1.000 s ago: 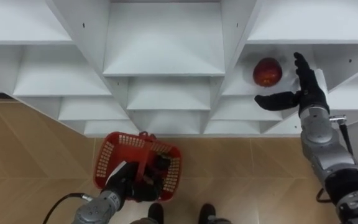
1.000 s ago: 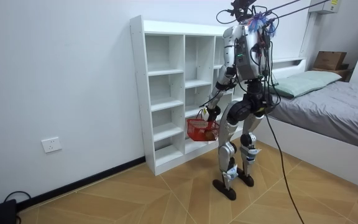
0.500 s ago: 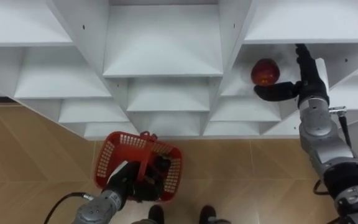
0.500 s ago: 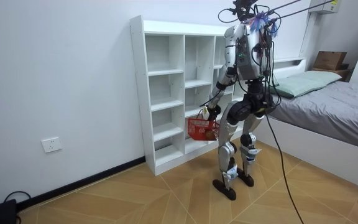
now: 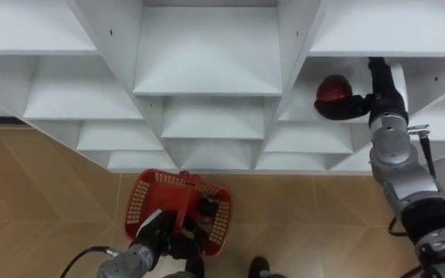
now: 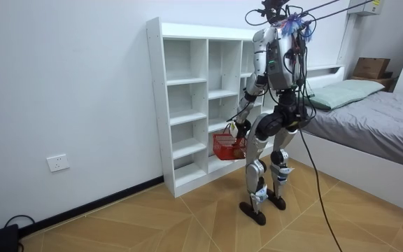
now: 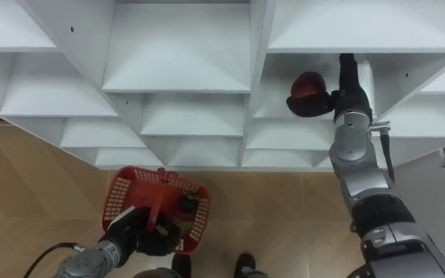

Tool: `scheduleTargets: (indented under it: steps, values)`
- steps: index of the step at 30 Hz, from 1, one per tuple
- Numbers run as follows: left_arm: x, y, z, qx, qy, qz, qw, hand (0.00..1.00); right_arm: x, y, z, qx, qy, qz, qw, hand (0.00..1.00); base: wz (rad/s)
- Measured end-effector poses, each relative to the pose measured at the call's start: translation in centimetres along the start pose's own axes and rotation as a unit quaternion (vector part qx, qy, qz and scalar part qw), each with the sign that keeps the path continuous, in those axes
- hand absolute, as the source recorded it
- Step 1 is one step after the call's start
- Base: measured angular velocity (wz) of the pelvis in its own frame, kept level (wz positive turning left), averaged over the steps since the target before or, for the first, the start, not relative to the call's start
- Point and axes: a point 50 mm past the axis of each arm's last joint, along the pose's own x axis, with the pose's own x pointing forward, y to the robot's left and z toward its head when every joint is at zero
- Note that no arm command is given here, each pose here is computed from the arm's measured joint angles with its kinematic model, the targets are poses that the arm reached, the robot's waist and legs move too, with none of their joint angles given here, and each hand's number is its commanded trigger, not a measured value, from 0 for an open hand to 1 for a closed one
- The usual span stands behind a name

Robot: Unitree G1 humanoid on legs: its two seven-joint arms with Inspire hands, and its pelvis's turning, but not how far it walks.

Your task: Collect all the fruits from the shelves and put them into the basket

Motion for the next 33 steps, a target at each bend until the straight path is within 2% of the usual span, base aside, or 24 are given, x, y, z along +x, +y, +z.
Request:
scheduleTargets:
  steps: [7,21,33]
  values:
    - [0.0,-0.1,0.0,0.002,0.001,-0.002,1.0,1.0,-0.1,0.5,0.3,-0.008,-0.008,0.011,1.0,0.0,0.0]
    - [-0.2,-0.7,1.1,0.002,-0.029,-0.018,0.999,1.0,0.2,0.9,1.0,-0.082,-0.031,0.024,0.996,0.0,0.02]
    - [-0.2,-1.5,1.0,-0.003,-0.027,-0.037,0.999,1.0,0.4,0.6,1.4,-0.087,-0.038,0.012,0.995,0.0,0.12]
